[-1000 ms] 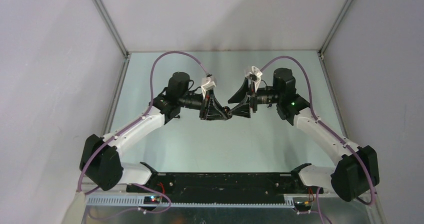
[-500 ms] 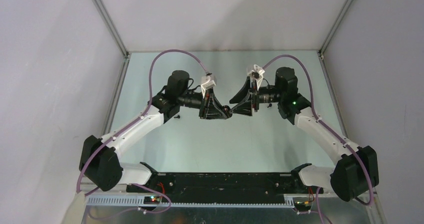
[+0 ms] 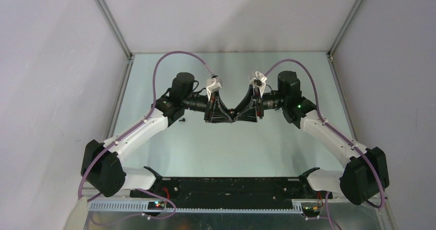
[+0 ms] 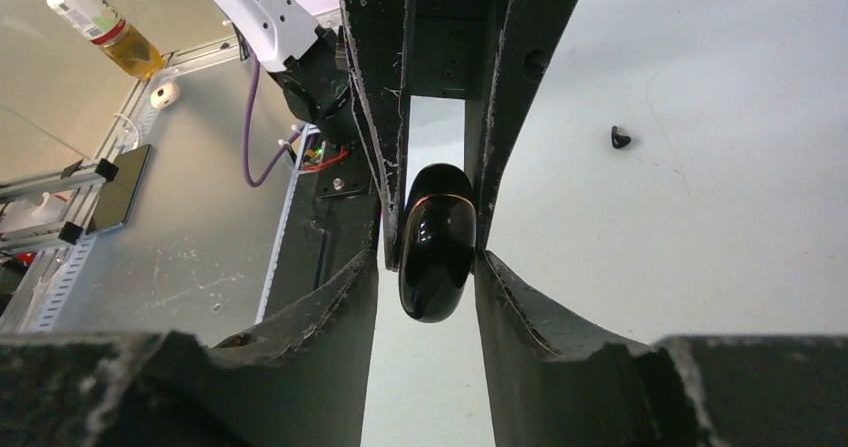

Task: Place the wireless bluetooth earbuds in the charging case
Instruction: Pass from the left arm to the right

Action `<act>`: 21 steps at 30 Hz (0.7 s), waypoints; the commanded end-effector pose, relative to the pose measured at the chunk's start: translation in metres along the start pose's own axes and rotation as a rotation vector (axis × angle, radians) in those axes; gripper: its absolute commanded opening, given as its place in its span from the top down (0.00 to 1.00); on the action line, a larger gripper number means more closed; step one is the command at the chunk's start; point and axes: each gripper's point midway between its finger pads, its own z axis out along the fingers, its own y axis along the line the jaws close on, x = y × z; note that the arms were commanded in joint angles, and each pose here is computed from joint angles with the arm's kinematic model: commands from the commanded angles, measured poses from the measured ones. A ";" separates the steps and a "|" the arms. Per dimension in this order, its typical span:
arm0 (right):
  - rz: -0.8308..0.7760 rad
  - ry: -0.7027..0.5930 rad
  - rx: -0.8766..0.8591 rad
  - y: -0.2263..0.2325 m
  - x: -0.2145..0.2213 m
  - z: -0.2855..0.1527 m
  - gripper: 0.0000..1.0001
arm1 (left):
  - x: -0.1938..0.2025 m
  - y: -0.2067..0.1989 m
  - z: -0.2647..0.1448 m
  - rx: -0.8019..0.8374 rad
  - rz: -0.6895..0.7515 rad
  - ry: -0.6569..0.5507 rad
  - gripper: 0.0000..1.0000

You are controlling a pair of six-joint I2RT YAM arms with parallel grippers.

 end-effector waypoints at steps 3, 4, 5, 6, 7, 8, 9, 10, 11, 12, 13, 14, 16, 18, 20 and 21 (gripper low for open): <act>-0.037 0.005 -0.023 0.004 0.001 0.002 0.56 | -0.029 -0.012 -0.008 0.011 0.108 -0.052 0.90; -0.038 0.007 -0.027 0.005 0.001 0.002 0.56 | -0.029 -0.013 -0.008 0.011 0.110 -0.053 0.90; -0.036 0.007 -0.030 0.006 0.001 0.003 0.58 | -0.029 -0.013 -0.008 0.012 0.110 -0.052 0.90; -0.038 0.006 -0.034 0.007 0.001 0.003 0.60 | -0.028 -0.013 -0.007 0.012 0.108 -0.051 0.90; -0.037 0.004 -0.038 0.007 0.000 0.004 0.63 | -0.028 -0.013 -0.008 0.012 0.109 -0.051 0.90; -0.034 0.004 -0.041 0.008 0.000 0.004 0.65 | -0.028 -0.012 -0.007 0.011 0.108 -0.051 0.90; -0.031 0.002 -0.047 0.009 -0.001 0.004 0.66 | -0.027 -0.012 -0.007 0.012 0.109 -0.050 0.90; -0.028 0.001 -0.049 0.009 -0.001 0.004 0.66 | -0.027 -0.012 -0.007 0.012 0.109 -0.050 0.89; -0.023 -0.003 -0.052 0.010 -0.002 0.004 0.66 | -0.027 -0.012 -0.007 0.013 0.108 -0.050 0.89; -0.018 -0.003 -0.052 0.010 -0.003 0.004 0.66 | -0.027 -0.011 -0.007 0.012 0.109 -0.050 0.89; -0.017 -0.007 -0.054 0.010 -0.004 0.004 0.66 | -0.026 -0.011 -0.007 0.011 0.110 -0.049 0.89; -0.009 -0.009 -0.053 0.009 -0.004 0.004 0.67 | -0.026 -0.011 -0.007 0.010 0.111 -0.048 0.89; 0.001 -0.013 -0.053 0.009 -0.005 0.004 0.71 | -0.025 -0.012 -0.007 0.011 0.113 -0.046 0.88; 0.009 -0.014 -0.052 0.008 -0.006 0.004 0.66 | -0.025 -0.012 -0.007 0.010 0.116 -0.045 0.87; 0.021 -0.016 -0.053 0.008 -0.006 0.005 0.56 | -0.026 -0.012 -0.007 0.010 0.118 -0.045 0.87; 0.027 -0.018 -0.053 0.008 -0.007 0.006 0.55 | -0.026 -0.012 -0.007 0.010 0.116 -0.044 0.87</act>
